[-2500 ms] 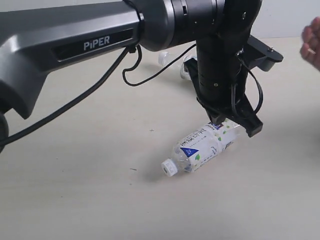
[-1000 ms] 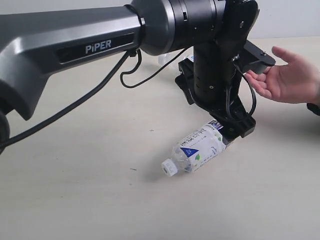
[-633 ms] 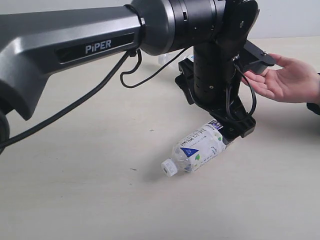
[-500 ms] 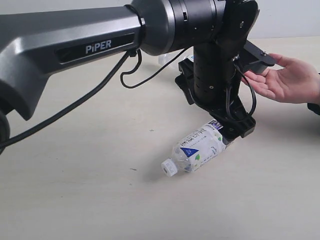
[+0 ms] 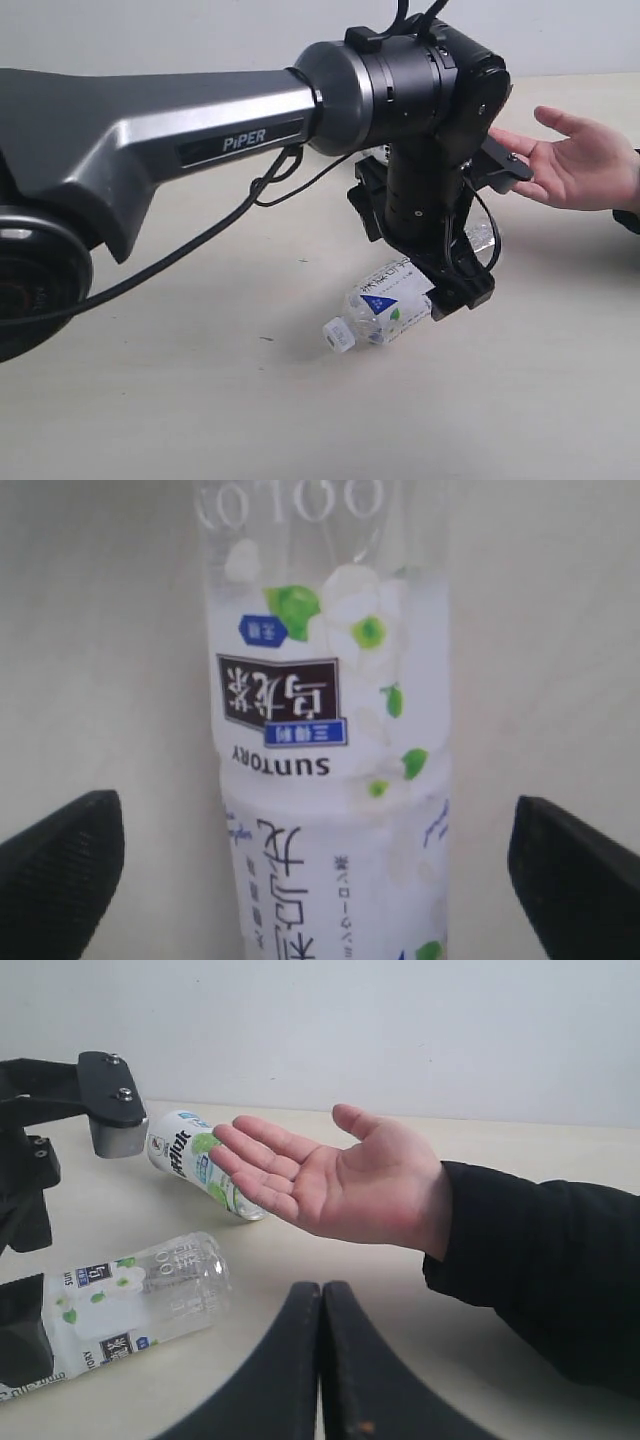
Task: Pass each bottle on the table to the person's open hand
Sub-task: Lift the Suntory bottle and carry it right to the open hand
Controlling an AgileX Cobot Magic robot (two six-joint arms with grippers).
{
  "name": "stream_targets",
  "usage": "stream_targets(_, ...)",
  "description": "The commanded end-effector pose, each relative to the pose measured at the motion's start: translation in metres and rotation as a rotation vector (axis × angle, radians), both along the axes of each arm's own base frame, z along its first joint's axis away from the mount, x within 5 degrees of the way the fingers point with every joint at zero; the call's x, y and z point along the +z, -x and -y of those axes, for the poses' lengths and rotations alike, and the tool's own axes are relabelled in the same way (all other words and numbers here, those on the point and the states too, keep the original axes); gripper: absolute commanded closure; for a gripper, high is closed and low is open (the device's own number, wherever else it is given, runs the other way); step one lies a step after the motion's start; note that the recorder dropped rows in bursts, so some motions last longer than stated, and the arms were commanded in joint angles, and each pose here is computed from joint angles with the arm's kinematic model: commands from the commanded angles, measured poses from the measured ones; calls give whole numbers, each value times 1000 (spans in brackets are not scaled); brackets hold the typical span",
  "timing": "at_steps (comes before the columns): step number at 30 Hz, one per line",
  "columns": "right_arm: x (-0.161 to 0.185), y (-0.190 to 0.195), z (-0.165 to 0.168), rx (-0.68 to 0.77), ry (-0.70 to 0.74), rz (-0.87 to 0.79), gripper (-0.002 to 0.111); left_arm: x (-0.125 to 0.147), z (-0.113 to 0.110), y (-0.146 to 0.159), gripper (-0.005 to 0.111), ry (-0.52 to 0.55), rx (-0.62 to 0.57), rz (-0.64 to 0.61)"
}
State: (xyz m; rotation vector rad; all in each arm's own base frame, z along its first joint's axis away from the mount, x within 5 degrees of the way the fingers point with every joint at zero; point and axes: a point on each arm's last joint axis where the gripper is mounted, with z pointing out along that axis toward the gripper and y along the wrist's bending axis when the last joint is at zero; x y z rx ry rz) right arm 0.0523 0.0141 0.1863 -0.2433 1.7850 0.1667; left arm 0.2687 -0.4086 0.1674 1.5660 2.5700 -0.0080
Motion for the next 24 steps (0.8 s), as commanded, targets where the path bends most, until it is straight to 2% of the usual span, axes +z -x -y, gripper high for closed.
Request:
stream_targets(1, -1, 0, 0, 4, 2, 8, 108, -7, 1, 1, 3, -12, -1, -5)
stream_targets(5, -1, 0, 0, 5, 0, 7, 108, -21, 2, 0, 3, -37, -2, -19)
stream_targets(12, -1, 0, 0, 4, 4, 8, 108, -23, 2, 0, 4, -44, -6, -18)
stream_targets(14, -1, 0, 0, 4, 4, 8, 108, -23, 2, 0, 14, -44, -6, -18)
stream_targets(15, -1, 0, 0, 4, 4, 8, 108, -23, 2, 0, 31, -44, -6, -18)
stream_targets(16, -1, 0, 0, 4, 4, 8, 108, -23, 2, 0, 39, -44, -6, -18)
stream_targets(17, -1, 0, 0, 4, 4, 8, 108, -23, 2, 0, 53, -44, -6, -18)
stream_targets(20, -1, 0, 0, 4, 4, 8, 108, -23, 2, 0, 107, -44, -6, -18)
stream_targets(24, -1, 0, 0, 4, 2, 8, 108, -13, 2, 1, 106, -12, 17, -24)
